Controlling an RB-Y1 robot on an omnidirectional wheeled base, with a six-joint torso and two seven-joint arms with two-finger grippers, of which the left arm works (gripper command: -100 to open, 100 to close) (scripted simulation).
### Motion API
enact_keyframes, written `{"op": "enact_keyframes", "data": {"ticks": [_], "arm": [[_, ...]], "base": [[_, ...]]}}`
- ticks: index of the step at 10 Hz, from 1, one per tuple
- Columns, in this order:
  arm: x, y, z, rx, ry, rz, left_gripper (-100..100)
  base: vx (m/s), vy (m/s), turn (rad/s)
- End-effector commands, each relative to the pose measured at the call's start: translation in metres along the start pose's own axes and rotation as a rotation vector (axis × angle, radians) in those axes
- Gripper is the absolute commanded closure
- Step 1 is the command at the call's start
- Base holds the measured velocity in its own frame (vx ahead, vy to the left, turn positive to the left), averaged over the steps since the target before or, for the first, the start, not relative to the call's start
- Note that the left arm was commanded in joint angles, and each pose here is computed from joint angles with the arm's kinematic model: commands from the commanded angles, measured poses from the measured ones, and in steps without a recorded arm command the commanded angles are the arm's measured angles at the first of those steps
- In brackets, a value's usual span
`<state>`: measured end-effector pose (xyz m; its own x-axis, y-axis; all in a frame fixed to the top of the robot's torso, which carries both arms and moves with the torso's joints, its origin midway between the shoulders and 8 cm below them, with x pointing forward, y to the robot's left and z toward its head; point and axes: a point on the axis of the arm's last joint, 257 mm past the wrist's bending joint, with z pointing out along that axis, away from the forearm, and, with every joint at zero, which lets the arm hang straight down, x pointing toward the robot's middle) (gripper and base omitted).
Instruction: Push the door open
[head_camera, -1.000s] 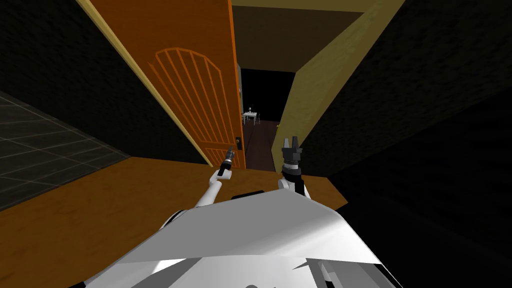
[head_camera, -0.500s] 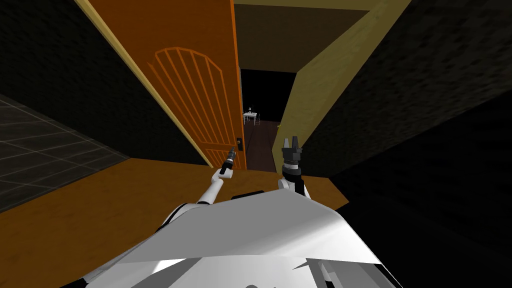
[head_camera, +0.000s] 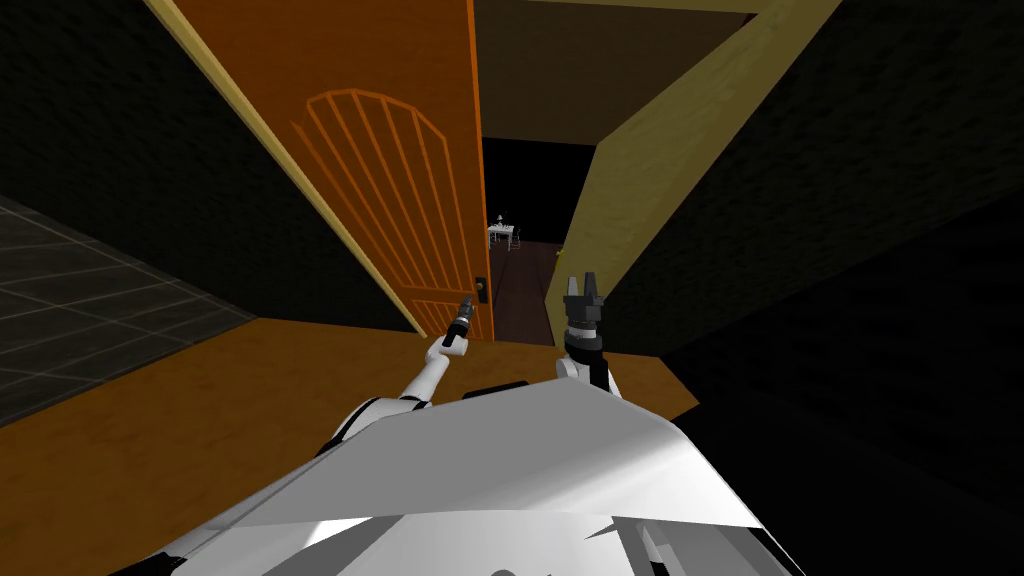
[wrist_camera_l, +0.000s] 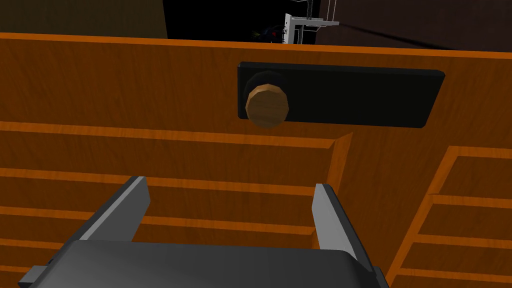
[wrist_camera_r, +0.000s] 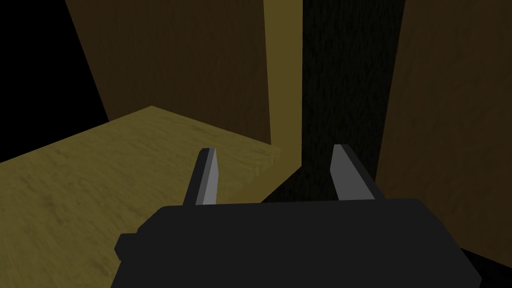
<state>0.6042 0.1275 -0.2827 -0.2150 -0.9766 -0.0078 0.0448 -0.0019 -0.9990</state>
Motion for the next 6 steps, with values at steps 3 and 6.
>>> {"op": "enact_keyframes", "data": {"ticks": [3, 6], "arm": [[0.0075, 0.0088, 0.0053, -0.028, 0.014, -0.005, -100], [0.0013, 0.0109, 0.0058, -0.033, 0.009, 0.003, -100]], "base": [[0.044, 0.028, -0.006], [0.064, 0.013, -0.014]]}}
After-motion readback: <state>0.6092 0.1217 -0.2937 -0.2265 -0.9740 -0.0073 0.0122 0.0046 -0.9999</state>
